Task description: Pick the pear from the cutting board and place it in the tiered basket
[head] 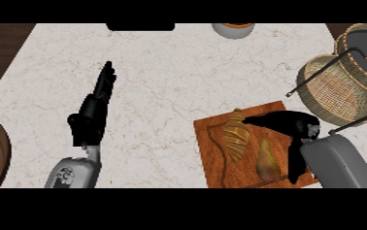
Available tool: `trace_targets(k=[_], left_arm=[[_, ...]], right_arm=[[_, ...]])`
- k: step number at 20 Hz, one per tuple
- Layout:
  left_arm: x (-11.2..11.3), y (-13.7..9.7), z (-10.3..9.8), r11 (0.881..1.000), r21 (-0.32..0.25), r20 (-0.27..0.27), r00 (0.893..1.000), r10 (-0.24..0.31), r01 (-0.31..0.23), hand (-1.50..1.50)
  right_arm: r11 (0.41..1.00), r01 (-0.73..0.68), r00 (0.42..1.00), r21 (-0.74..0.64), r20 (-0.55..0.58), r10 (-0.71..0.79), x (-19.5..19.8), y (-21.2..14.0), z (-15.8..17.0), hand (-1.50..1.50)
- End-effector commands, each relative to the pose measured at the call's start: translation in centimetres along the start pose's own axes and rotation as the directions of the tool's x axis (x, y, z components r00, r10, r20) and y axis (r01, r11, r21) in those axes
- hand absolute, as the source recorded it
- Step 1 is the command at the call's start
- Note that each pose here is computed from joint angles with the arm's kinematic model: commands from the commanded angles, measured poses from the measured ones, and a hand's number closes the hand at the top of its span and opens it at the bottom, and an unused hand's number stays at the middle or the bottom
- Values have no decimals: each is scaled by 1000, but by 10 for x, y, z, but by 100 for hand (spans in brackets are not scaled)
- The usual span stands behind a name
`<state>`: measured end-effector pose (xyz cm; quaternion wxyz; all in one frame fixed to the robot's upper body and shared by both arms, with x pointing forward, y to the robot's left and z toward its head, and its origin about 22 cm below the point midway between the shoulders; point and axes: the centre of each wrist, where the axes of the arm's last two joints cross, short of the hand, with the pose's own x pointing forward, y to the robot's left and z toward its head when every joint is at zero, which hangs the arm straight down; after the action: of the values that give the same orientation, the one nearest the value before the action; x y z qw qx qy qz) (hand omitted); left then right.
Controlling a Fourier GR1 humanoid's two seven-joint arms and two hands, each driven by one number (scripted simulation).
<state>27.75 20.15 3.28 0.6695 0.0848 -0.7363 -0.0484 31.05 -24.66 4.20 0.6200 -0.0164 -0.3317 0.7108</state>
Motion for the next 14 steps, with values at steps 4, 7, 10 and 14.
trace_targets(k=[4,7,10,14], left_arm=[[4,1,8,1000,9,-9,1000,-17,17,0],[-7,-9,1,1000,-2,1,1000,-3,3,0],[-19,10,7,1000,24,9,1000,-2,1,0],[-4,12,6,1000,0,5,1000,-4,4,0]], right_arm=[[999,36,999,11,-4,-36,13,20,-17,-150],[998,65,998,-4,28,-65,6,26,-20,-150],[996,81,997,-41,14,-80,3,34,-25,-150],[990,19,999,-137,42,-13,0,37,-26,150]])
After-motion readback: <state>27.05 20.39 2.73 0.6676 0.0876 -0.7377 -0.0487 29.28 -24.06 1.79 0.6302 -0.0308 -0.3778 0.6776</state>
